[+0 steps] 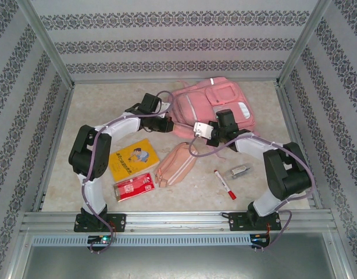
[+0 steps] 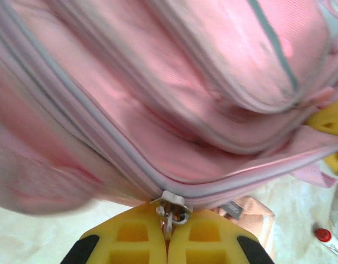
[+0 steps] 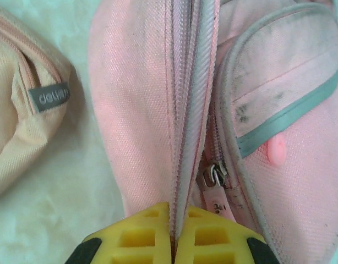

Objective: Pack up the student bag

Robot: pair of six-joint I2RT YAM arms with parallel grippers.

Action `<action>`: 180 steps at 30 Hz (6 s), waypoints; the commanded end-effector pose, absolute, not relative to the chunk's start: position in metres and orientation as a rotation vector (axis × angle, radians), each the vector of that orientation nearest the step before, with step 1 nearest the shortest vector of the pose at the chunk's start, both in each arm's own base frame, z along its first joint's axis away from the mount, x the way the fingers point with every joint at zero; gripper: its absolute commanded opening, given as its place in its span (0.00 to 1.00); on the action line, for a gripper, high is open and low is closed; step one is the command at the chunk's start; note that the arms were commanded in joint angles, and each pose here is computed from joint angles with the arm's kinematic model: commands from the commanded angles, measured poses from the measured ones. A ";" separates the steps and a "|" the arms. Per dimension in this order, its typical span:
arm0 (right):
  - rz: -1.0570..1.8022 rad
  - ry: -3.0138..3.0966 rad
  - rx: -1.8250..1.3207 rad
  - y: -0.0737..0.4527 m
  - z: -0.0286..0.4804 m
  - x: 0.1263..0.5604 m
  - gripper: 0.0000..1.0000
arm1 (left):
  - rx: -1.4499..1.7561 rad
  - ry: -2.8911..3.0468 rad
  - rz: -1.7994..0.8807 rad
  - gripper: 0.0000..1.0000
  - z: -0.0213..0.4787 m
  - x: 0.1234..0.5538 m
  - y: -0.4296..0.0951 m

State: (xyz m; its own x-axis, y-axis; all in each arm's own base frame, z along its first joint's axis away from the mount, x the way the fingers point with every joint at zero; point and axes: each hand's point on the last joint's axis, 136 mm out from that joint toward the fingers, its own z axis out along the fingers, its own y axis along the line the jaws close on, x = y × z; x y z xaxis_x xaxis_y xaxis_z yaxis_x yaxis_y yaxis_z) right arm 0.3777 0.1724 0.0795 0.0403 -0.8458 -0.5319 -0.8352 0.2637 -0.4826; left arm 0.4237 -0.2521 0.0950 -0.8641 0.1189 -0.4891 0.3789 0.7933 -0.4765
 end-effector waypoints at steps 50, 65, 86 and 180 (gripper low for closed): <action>0.312 1.696 -1.502 0.207 0.125 0.353 0.37 | 0.580 2.472 -1.064 0.00 0.136 0.404 -0.271; 0.617 1.741 -1.447 0.251 0.122 0.346 0.63 | 0.603 2.365 -1.165 0.00 0.171 0.392 -0.311; 0.209 1.695 -1.738 0.198 0.131 0.338 0.00 | 0.296 2.548 -0.639 0.00 0.135 0.459 -0.179; 0.467 2.101 -1.662 0.214 0.143 0.264 0.00 | 0.301 2.567 -0.887 0.00 0.144 0.430 -0.244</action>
State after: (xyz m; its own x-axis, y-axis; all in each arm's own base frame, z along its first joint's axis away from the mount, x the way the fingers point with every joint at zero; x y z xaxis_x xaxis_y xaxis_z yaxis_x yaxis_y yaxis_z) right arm 0.2824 0.2129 0.1167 -0.3661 -0.7899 -0.4919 -0.9186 0.3913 0.0553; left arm 0.4018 -0.2861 0.1443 -0.9324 0.0711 -0.3545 0.3056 0.6788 -0.6677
